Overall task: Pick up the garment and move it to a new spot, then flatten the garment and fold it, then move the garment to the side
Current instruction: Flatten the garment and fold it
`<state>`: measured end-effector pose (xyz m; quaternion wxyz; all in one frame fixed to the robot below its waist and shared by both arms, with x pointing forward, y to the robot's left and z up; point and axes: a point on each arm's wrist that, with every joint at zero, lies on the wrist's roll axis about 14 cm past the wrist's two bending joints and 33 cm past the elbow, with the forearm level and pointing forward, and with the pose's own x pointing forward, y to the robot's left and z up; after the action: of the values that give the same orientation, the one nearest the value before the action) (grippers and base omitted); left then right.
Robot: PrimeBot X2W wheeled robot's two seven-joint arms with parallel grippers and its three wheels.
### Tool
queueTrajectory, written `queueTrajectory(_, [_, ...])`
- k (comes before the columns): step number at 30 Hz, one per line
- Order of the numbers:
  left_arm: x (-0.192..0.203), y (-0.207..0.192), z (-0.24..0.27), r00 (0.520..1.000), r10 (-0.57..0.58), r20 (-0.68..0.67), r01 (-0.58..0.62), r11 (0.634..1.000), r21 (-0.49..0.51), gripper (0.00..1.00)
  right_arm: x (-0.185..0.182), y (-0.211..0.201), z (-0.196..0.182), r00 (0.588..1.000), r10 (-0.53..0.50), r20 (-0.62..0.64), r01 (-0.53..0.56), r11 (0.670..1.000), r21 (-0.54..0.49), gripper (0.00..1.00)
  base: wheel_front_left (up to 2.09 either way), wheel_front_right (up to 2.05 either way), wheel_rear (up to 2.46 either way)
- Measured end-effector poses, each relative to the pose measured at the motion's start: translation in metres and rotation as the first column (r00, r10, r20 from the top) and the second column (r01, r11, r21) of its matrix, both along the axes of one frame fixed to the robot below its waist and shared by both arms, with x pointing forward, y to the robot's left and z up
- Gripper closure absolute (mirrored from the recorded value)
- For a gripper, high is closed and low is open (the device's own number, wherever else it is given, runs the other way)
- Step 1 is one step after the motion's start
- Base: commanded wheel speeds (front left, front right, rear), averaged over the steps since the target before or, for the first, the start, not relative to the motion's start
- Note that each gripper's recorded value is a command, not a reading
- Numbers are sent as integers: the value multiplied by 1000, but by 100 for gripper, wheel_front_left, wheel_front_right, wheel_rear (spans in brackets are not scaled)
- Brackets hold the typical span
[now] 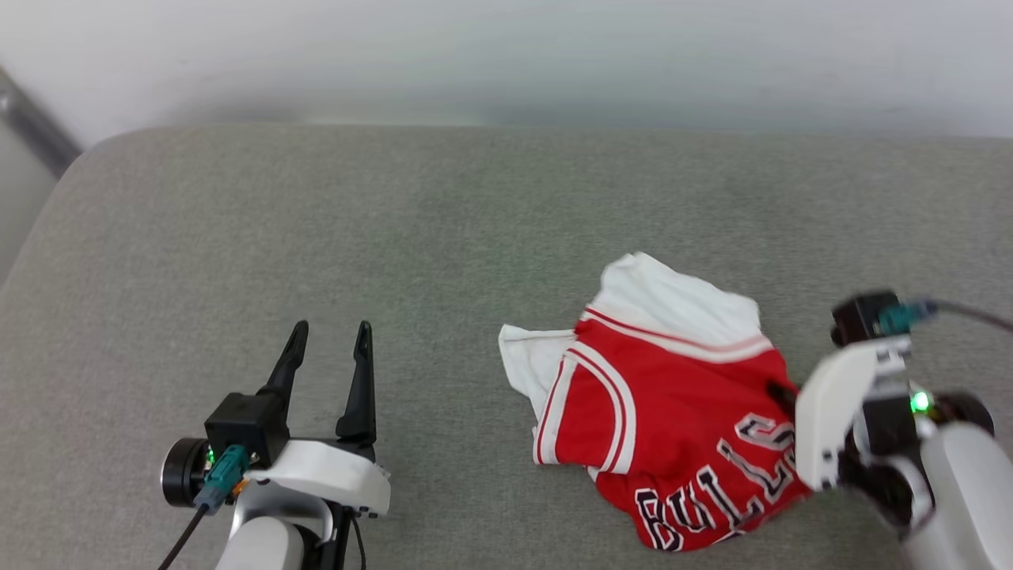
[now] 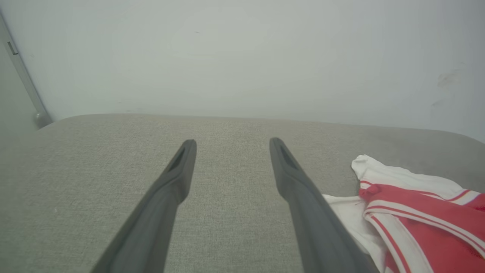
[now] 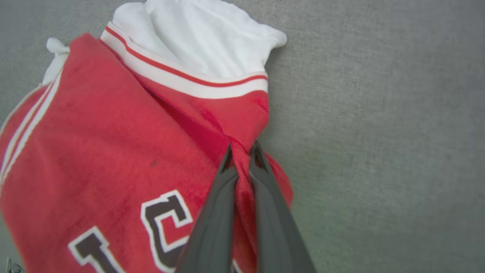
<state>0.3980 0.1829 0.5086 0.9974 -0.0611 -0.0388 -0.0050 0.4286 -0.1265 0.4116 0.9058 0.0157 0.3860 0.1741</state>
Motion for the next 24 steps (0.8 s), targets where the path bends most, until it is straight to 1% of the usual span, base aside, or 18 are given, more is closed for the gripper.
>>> queueTrajectory(2, [-2, -2, 0, 1000, -8, 0, 8, 1000, 2, 0, -21, -12, -8, 999, -40, -22, 40, 999, 1, 100, 0, 0, 0])
queueTrajectory(6, [-5, -9, -1, 1000, -27, -3, 27, 1000, 1, 0, -75, -30, -30, 987, -111, -116, 110, 994, -11, 100, 0, 0, 0])
queueTrajectory(8, [-7, -12, 0, 999, -37, -1, 37, 999, 0, 0, -104, -27, -41, 975, -133, -175, 135, 991, 1, 100, 0, 0, 0])
queueTrajectory(10, [-8, -14, -1, 999, -42, -4, 42, 999, -1, 0, -125, -21, -48, 965, -141, -222, 148, 989, 15, 100, 0, 0, 0])
queueTrajectory(13, [-9, -15, -2, 999, -45, -6, 45, 999, -2, 0, -141, -15, -52, 958, -154, -244, 167, 985, 36, 100, 0, 0, 0])
queueTrajectory(14, [-10, -15, -3, 999, -45, -9, 45, 999, -2, 0, -142, -15, -50, 959, -163, -231, 177, 983, 40, 0, 0, 0, 0])
queueTrajectory(16, [-13, -15, -6, 999, -44, -19, 44, 999, -2, 0, -140, -15, -46, 967, -170, -190, 181, 983, 38, 0, 0, 0, 0])
queueTrajectory(17, [-14, -15, -7, 999, -44, -22, 44, 999, -3, 0, -137, -15, -42, 970, -181, -161, 192, 980, 53, 0, 0, 0, 0])
queueTrajectory(20, [-18, -15, -8, 999, -44, -29, 43, 999, -5, 0, -119, -25, -20, 971, -237, -19, 238, 968, 80, 0, 0, 0, 0])
queueTrajectory(22, [-20, -15, -7, 999, -42, -26, 42, 999, -4, 0, -107, -32, -3, 961, -266, 83, 257, 961, 96, 0, 0, 0, 0])
queueTrajectory(24, [-23, -15, -7, 999, -39, -29, 39, 999, -4, 0, -96, -37, 15, 937, -294, 189, 274, 954, 125, 0, 0, 0, 0])
